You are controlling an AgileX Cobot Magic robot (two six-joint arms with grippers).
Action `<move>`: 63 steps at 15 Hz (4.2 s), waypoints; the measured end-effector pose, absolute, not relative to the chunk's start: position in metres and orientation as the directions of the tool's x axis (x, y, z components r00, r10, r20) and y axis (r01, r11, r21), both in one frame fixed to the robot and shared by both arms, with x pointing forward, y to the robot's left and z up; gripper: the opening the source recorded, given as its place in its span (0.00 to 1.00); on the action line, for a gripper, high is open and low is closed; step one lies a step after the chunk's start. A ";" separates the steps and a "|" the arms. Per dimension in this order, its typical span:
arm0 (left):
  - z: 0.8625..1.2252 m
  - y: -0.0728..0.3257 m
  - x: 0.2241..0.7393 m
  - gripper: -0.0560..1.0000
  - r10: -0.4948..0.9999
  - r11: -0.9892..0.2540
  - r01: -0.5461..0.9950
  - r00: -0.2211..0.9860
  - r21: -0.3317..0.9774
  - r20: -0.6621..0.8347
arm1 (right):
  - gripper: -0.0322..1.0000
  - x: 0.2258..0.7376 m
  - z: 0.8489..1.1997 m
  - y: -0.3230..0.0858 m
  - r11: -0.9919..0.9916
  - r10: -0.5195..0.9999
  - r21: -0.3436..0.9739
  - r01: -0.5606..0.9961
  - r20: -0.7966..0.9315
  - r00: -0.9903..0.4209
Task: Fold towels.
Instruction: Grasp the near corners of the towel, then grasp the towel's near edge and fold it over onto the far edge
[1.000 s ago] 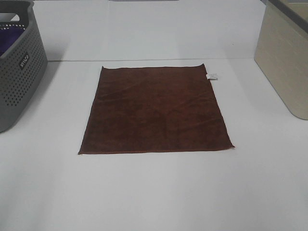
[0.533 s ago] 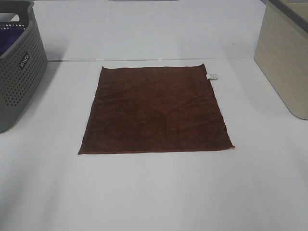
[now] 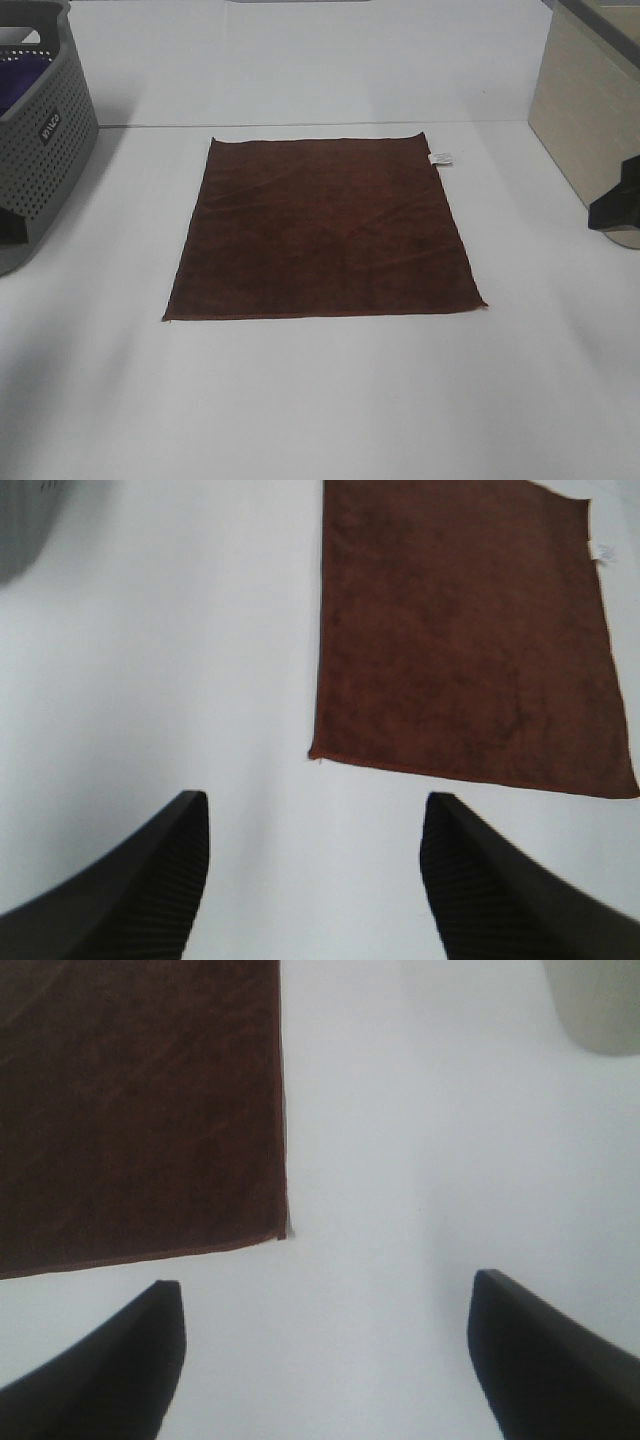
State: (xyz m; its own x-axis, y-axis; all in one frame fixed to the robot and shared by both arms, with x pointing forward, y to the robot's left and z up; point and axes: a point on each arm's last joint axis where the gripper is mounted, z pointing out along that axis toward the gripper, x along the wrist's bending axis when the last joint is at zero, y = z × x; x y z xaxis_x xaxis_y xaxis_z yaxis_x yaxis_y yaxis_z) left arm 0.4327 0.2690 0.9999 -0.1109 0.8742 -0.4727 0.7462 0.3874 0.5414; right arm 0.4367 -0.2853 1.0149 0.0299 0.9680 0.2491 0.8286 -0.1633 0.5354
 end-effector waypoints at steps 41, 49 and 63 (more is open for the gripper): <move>0.877 0.196 0.558 0.06 0.838 0.150 0.988 -0.151 -0.045 -0.524 | 0.03 0.576 0.879 -0.225 0.093 0.797 -0.112 0.989 0.603 -0.006; 0.884 0.205 0.500 0.06 0.846 0.135 0.982 -0.183 -0.131 -0.500 | 0.03 0.505 0.863 -0.211 0.095 0.831 -0.259 0.961 0.552 0.067; 0.931 0.190 0.653 0.05 0.879 0.195 0.948 -0.055 0.250 -0.474 | 0.03 0.673 0.927 -0.199 0.112 0.861 0.184 0.977 0.473 -0.188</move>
State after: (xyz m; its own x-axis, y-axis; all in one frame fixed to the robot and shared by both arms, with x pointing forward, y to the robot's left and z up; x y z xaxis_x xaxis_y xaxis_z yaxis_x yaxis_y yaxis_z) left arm 0.6528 0.1902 0.9314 -0.0555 0.8789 -0.4737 0.9484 0.1947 0.2503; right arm 0.6732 -0.1990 0.9275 -0.1881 0.8609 0.4728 0.9765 0.1125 0.1837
